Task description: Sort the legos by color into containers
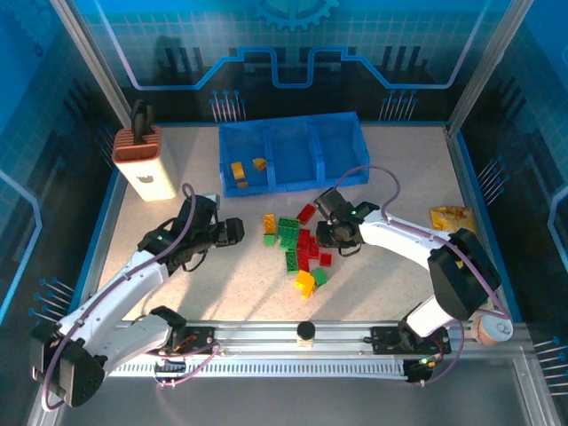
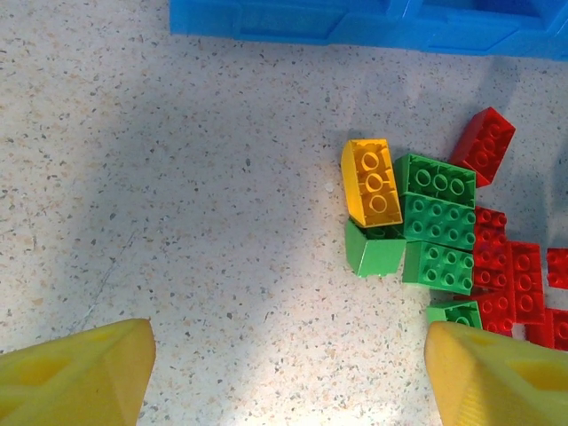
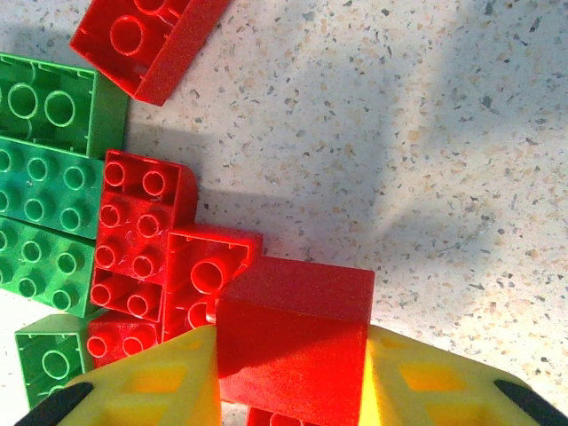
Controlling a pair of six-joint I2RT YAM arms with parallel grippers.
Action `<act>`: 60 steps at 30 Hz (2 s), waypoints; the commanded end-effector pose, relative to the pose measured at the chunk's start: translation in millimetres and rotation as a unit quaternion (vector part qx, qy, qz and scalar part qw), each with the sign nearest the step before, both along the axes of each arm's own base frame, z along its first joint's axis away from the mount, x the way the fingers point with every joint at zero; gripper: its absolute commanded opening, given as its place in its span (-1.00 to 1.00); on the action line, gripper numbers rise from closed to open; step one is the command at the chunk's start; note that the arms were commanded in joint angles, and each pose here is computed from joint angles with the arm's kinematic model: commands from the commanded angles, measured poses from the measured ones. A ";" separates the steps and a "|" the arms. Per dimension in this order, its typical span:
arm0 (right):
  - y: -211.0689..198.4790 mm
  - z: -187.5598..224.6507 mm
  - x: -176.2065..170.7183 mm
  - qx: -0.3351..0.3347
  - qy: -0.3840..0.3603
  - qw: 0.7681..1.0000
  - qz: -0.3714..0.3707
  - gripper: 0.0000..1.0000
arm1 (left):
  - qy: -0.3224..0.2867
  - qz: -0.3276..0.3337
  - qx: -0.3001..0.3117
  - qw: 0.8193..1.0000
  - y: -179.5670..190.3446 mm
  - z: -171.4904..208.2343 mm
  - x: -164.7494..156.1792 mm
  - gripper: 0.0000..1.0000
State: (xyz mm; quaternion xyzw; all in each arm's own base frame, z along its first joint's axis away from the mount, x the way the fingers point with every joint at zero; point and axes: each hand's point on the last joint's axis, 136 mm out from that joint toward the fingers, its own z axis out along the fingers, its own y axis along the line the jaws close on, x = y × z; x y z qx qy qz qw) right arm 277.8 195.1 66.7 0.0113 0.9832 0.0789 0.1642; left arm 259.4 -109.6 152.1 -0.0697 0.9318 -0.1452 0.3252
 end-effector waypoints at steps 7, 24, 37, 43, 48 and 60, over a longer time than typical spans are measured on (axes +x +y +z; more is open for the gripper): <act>-12.0 -4.7 1.5 -0.023 0.006 1.000 -0.010 -0.27 | 0.012 0.005 0.001 1.000 3.7 -8.3 -11.1 0.61; 18.0 74.2 73.3 0.029 -0.065 0.997 0.024 -0.25 | -0.002 -0.011 -0.013 1.000 -2.9 -0.1 -14.5 0.60; 83.7 98.4 194.2 0.086 -0.109 0.988 0.062 -0.23 | 0.003 -0.023 -0.020 1.000 -8.3 -0.2 -37.1 0.59; 100.2 82.9 226.2 0.084 -0.099 0.990 0.061 -0.23 | 0.002 -0.028 -0.029 0.999 -10.9 3.1 -45.3 0.59; 100.2 82.4 231.2 0.077 -0.103 0.990 0.055 0.02 | 0.006 -0.033 -0.031 0.999 -14.1 0.6 -47.7 0.59; 93.7 153.2 193.6 0.104 -0.162 0.978 0.076 0.34 | 0.028 -0.041 -0.037 0.998 -33.1 -11.2 -31.7 0.56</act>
